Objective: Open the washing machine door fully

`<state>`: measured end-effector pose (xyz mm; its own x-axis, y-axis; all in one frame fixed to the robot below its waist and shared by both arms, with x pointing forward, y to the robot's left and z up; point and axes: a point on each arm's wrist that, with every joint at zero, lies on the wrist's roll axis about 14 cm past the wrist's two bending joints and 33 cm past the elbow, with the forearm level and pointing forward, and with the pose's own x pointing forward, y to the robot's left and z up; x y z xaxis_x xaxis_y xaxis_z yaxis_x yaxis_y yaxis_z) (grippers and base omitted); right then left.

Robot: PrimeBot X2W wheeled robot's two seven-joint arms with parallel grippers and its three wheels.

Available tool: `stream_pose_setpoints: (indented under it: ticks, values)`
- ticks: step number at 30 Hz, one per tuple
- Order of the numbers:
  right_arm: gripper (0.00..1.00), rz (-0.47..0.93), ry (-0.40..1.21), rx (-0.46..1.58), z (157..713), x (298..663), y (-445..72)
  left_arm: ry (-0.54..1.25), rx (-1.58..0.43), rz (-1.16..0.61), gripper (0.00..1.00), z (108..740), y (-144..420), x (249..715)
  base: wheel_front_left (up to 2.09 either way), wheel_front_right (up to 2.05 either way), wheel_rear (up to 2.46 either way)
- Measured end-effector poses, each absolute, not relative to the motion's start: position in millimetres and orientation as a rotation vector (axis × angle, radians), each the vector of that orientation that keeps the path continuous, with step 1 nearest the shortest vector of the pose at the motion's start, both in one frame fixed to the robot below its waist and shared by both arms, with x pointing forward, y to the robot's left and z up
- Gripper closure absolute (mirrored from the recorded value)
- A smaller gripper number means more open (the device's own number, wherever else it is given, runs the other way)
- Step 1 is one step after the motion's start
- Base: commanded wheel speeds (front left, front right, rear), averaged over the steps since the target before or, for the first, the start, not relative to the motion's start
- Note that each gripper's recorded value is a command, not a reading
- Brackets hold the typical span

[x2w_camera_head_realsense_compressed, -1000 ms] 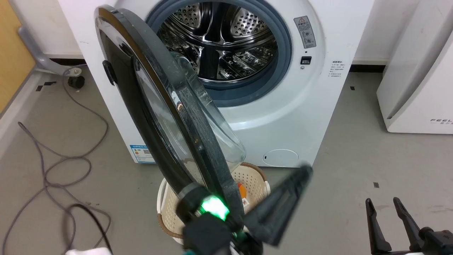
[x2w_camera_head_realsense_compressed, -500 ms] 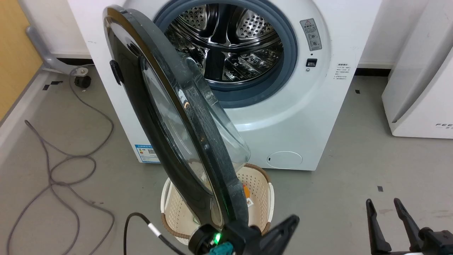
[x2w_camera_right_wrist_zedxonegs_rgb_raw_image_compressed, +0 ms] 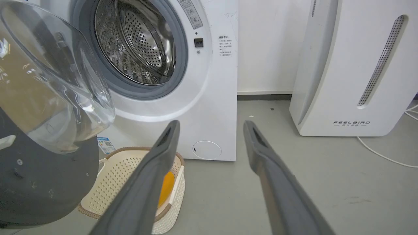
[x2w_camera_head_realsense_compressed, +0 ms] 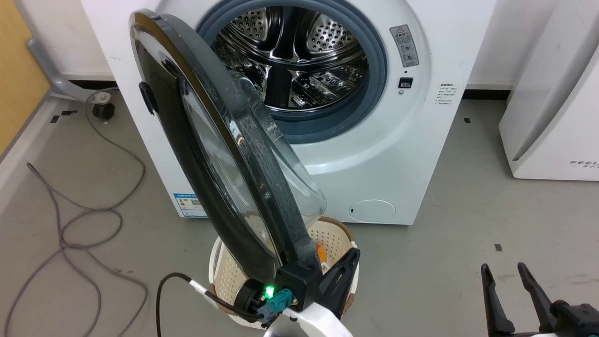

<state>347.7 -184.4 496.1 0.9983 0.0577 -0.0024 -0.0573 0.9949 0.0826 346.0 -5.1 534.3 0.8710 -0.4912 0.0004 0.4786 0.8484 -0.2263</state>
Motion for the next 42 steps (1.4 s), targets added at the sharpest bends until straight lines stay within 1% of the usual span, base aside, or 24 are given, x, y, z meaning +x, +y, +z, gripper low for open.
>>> stream_pose_setpoints:
  ticks: [13, 21, 34, 42]
  values:
    - [0.0, 0.076, 0.013, 0.084, 495.6, 350.9, -178.8, 0.064, -0.222, -0.425, 1.0, 522.8, 8.0, 345.5, 0.0, 0.0, 0.0]
    - [0.0, 0.094, 0.005, 0.084, 498.4, 354.2, -173.3, 0.078, -0.226, -0.338, 1.0, 514.9, 31.3, 331.7, 0.0, 0.0, 0.0]
    - [0.0, 0.183, 0.008, 0.09, 498.3, 368.7, -144.2, 0.056, -0.224, -0.148, 1.0, 522.7, 85.8, 310.3, 0.0, 0.0, 0.0]
    - [0.0, 0.275, 0.016, 0.092, 496.3, 382.9, -113.0, 0.023, -0.236, 0.004, 1.0, 533.3, 126.5, 296.7, 0.0, 0.0, 0.0]
